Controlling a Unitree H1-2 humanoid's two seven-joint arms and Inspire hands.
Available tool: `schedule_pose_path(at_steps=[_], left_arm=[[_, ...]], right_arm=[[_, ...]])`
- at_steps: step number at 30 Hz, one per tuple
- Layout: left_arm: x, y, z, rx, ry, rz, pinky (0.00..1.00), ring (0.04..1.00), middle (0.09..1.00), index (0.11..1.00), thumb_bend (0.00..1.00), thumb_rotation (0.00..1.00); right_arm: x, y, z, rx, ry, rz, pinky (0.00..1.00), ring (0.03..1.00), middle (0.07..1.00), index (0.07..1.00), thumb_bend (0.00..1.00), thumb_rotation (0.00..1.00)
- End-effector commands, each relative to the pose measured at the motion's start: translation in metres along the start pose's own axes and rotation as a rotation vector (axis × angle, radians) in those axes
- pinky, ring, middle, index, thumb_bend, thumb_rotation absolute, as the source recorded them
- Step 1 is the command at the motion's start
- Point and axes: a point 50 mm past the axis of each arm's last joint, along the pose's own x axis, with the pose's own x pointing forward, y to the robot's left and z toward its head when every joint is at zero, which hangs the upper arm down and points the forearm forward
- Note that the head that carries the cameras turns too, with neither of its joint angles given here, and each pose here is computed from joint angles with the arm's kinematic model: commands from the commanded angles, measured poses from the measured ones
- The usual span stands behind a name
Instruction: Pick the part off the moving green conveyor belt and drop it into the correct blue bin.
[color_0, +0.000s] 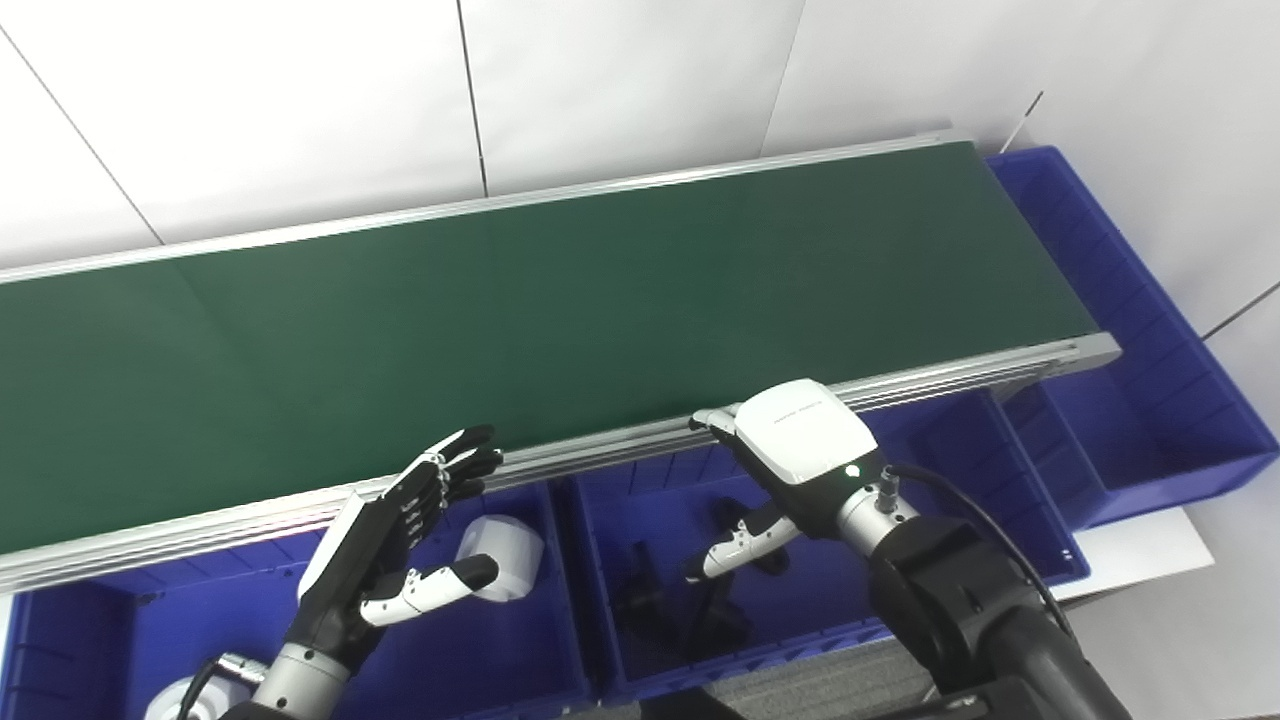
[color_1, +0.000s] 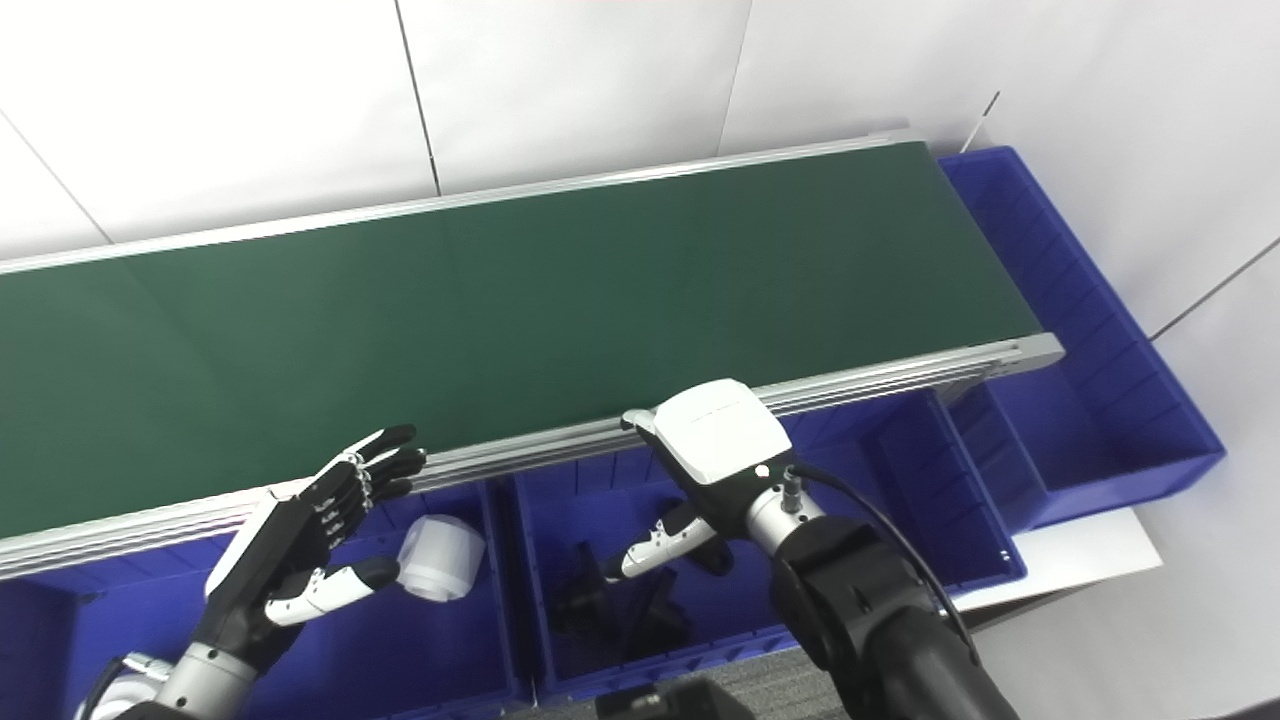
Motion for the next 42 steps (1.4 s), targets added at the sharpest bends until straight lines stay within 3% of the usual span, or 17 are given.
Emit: schedule_pose_path(at_steps=[1, 4, 8, 11, 14, 17, 21, 24, 30, 34, 42], left_arm=[[0.002, 0.002, 0.01, 0.02, -0.043, 0.005, 0.85, 0.869, 0.846, 0.877, 0.74, 0.57], [0.003, 0.0, 0.008, 0.023, -0.04, 0.005, 0.85, 0.868, 0.844, 0.877, 0.74, 0.57], [0.004, -0.005, 0.004, 0.032, -0.041, 0.005, 0.85, 0.86, 0.837, 0.874, 0.73, 0.58], [0.005, -0.01, -0.001, 0.041, -0.033, -0.002, 0.84, 0.86, 0.84, 0.877, 0.73, 0.59], [0.006, -0.015, -0.006, 0.036, -0.023, -0.005, 0.84, 0.863, 0.85, 0.878, 0.73, 0.58], [0.007, -0.02, -0.01, 0.043, -0.021, -0.007, 0.83, 0.861, 0.856, 0.882, 0.74, 0.59], [0.01, -0.028, -0.016, 0.052, -0.024, -0.008, 0.85, 0.867, 0.869, 0.886, 0.74, 0.59], [0.012, -0.035, -0.021, 0.054, -0.023, -0.007, 0.85, 0.865, 0.871, 0.882, 0.75, 0.6], [0.014, -0.044, -0.029, 0.057, -0.027, -0.008, 0.83, 0.864, 0.87, 0.875, 0.75, 0.61], [0.014, -0.048, -0.035, 0.057, -0.023, -0.009, 0.83, 0.864, 0.869, 0.873, 0.75, 0.6], [0.013, -0.05, -0.039, 0.064, -0.012, -0.019, 0.84, 0.867, 0.86, 0.878, 0.77, 0.63]], right_arm=[[-0.002, -0.01, 0.004, -0.019, -0.04, -0.047, 0.62, 0.725, 0.816, 0.853, 0.99, 0.82], [-0.001, -0.009, 0.007, 0.032, -0.084, -0.084, 0.59, 0.705, 0.801, 0.835, 0.99, 0.82], [0.001, -0.003, 0.009, 0.216, -0.172, -0.162, 0.57, 0.683, 0.762, 0.81, 0.97, 0.79], [0.005, 0.001, 0.019, 0.479, -0.239, -0.224, 0.58, 0.692, 0.759, 0.808, 0.94, 0.81], [0.01, 0.005, 0.03, 0.719, -0.299, -0.297, 0.5, 0.611, 0.709, 0.783, 0.83, 0.85], [0.018, 0.01, 0.045, 0.947, -0.345, -0.355, 0.5, 0.602, 0.703, 0.762, 0.77, 0.86], [0.027, 0.027, 0.068, 1.237, -0.391, -0.363, 0.55, 0.651, 0.739, 0.77, 0.75, 0.86], [0.033, 0.048, 0.078, 1.372, -0.408, -0.365, 0.59, 0.671, 0.747, 0.771, 0.75, 0.88], [0.038, 0.092, 0.072, 1.373, -0.434, -0.381, 0.6, 0.666, 0.748, 0.753, 0.57, 0.85], [0.042, 0.108, 0.065, 1.356, -0.404, -0.351, 0.6, 0.669, 0.761, 0.755, 0.55, 0.84], [0.048, 0.121, 0.061, 1.329, -0.37, -0.316, 0.62, 0.685, 0.781, 0.761, 0.59, 0.86]])
